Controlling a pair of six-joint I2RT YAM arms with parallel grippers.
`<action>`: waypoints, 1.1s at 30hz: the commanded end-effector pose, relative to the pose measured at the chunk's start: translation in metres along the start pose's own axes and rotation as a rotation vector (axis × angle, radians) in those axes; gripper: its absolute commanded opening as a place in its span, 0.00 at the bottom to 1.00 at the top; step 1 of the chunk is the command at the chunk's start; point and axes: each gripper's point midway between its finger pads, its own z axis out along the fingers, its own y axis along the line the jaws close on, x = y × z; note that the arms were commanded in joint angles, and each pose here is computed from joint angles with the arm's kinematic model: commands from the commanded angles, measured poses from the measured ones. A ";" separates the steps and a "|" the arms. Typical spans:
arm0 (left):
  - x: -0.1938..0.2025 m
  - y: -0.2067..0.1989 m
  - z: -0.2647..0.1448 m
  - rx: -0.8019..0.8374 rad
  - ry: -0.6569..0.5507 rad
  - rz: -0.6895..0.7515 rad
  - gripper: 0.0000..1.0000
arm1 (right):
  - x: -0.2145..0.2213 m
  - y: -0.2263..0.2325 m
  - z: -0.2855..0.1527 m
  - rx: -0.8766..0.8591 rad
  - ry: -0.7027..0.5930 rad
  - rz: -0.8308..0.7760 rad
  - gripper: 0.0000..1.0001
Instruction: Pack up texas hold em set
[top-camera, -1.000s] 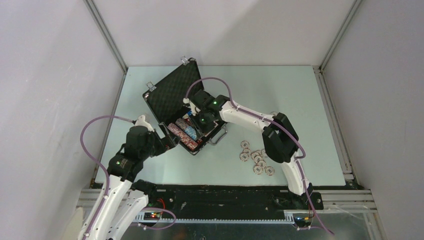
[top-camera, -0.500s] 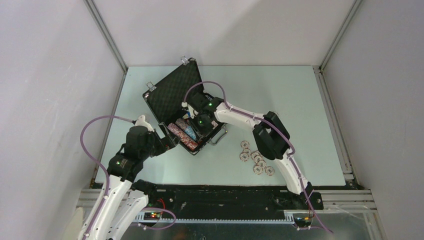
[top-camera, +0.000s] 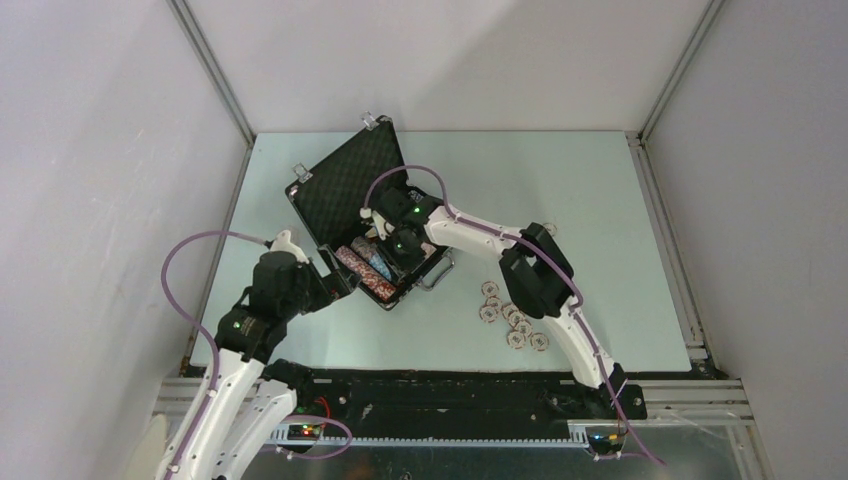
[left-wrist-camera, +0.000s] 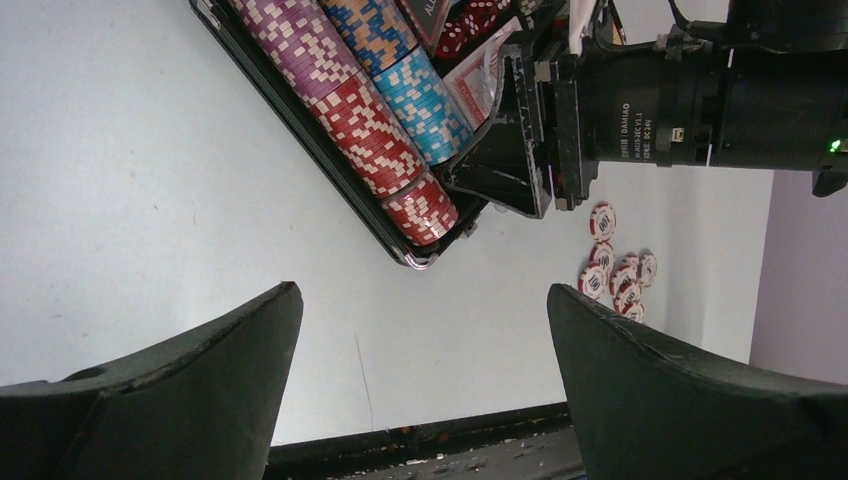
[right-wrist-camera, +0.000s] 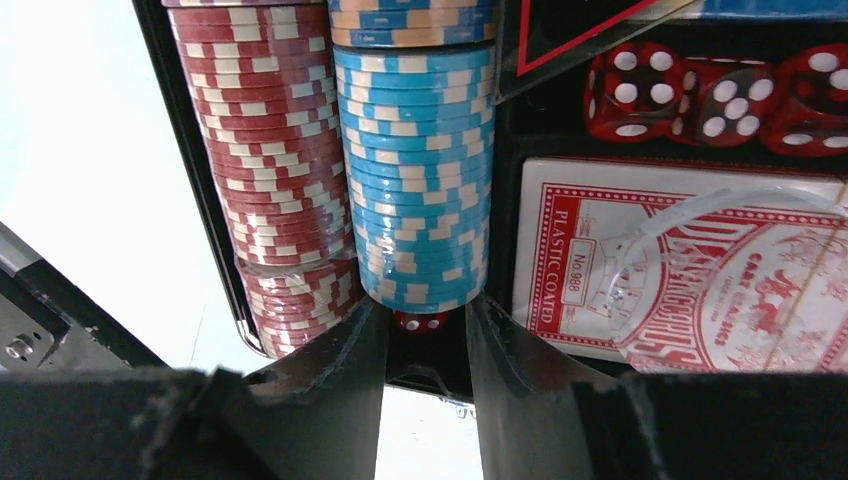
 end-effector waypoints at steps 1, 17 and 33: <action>-0.003 -0.006 -0.003 0.016 0.006 0.018 1.00 | 0.001 0.002 0.009 -0.028 0.025 -0.029 0.38; -0.004 -0.006 -0.005 0.009 0.010 0.029 1.00 | -0.025 0.006 -0.054 -0.106 -0.078 0.069 0.10; -0.007 -0.016 -0.005 0.049 0.015 0.031 1.00 | -0.090 -0.034 -0.093 0.010 -0.281 0.085 0.07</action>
